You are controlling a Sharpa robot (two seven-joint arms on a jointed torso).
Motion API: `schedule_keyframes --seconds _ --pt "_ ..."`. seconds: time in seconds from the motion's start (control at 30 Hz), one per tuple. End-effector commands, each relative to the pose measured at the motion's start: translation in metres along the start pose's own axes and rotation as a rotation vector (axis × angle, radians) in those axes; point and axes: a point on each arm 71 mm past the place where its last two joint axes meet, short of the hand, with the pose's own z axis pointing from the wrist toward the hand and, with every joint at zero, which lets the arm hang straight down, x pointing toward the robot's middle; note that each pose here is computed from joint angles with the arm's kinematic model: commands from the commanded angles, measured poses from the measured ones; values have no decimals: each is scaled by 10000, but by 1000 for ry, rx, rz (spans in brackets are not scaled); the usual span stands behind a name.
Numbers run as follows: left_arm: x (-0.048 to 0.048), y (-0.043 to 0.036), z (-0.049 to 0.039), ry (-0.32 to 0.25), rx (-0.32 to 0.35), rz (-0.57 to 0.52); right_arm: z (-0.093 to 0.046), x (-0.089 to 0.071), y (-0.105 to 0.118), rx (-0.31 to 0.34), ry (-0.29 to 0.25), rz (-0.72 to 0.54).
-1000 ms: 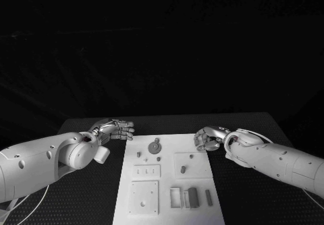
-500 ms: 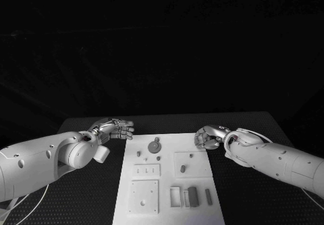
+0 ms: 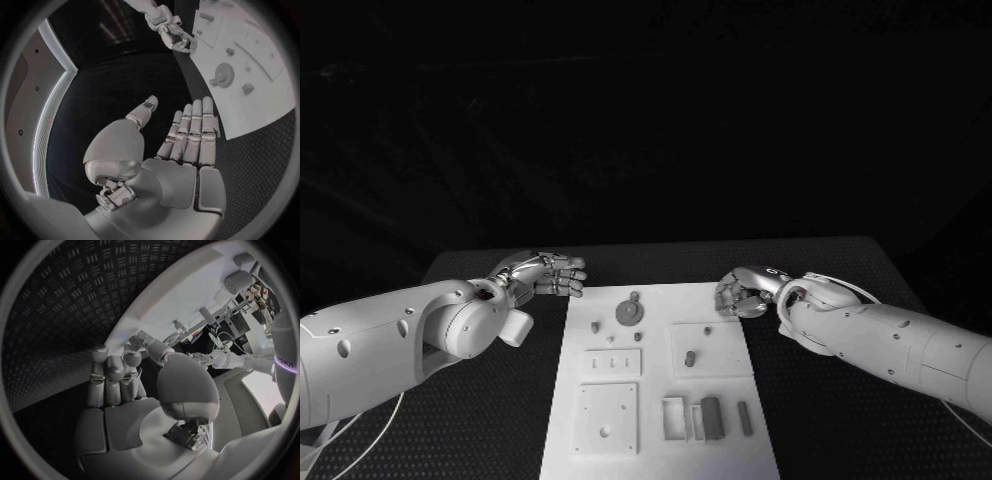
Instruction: Assemble the parts on the task board
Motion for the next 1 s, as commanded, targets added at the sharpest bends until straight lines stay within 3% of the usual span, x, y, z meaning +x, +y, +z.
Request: schedule_keyframes --seconds 0.03,1.0 --pt "27 -13 3 20 9 -1 4 14 9 0 -2 -6" --pt "17 -11 -4 16 8 0 17 34 24 26 -10 1"
